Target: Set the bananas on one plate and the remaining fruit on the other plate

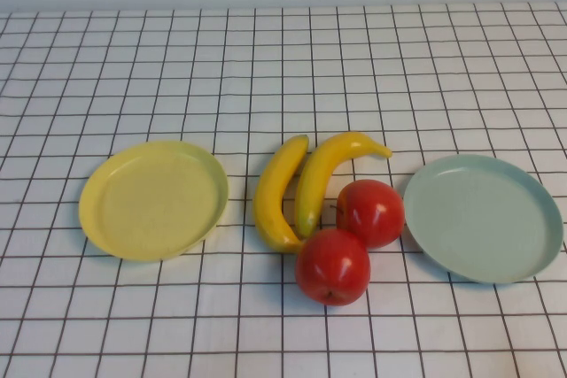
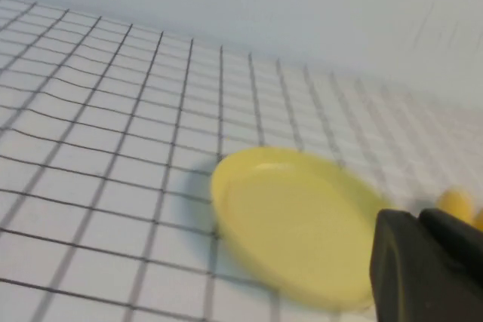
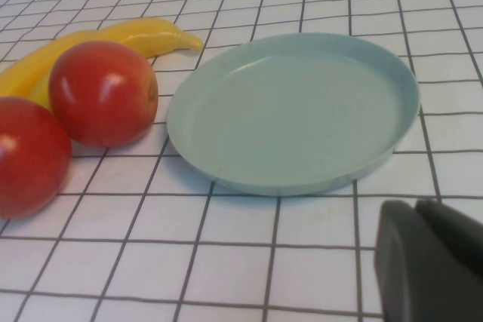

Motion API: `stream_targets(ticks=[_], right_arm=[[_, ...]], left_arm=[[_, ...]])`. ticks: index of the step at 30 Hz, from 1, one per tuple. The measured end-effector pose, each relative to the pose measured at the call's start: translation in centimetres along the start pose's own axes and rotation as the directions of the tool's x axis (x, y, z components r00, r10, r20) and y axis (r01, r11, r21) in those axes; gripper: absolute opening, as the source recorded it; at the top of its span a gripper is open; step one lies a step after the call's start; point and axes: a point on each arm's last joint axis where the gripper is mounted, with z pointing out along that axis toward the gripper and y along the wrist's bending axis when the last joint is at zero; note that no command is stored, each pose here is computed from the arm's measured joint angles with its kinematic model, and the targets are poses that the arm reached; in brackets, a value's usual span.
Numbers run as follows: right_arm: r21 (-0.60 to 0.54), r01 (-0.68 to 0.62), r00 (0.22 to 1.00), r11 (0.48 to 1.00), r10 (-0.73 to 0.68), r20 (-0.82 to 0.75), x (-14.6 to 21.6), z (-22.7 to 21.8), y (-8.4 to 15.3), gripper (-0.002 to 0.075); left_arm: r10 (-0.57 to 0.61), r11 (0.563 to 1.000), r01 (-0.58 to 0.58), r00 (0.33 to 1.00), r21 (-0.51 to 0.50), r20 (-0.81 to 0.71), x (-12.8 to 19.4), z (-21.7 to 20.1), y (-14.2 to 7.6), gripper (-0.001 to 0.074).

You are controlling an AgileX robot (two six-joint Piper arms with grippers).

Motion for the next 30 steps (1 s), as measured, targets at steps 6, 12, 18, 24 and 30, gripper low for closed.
stream_targets(ticks=[6,12,18,24,30], right_arm=[[0.0,0.0,1.0,1.0,0.0,0.0,0.0,0.0,0.0,-0.0017],[0.0,0.0,1.0,1.0,0.0,0.0,0.0,0.0,0.0,-0.0017],[0.0,0.0,1.0,1.0,0.0,0.0,0.0,0.0,0.0,-0.0017],[0.0,0.0,1.0,1.0,0.0,0.0,0.0,0.0,0.0,-0.0017],[0.0,0.0,1.0,1.0,0.0,0.0,0.0,0.0,0.0,-0.0017]], left_arm=[[-0.6,0.8,0.593,0.786,0.089,0.152,-1.6,-0.1,0.2,0.0002],[-0.683,0.729,0.676,0.704,0.11,0.195,-2.0,-0.2,0.5,0.0002],[-0.697,0.715,0.69,0.689,0.114,0.199,-2.0,-0.2,0.5,0.0001],[-0.554,0.829,0.542,0.83,0.14,0.069,-2.8,-0.6,-1.1,0.0002],[-0.003,0.974,-0.025,0.992,0.223,0.123,-9.6,-1.9,-4.3,0.0016]])
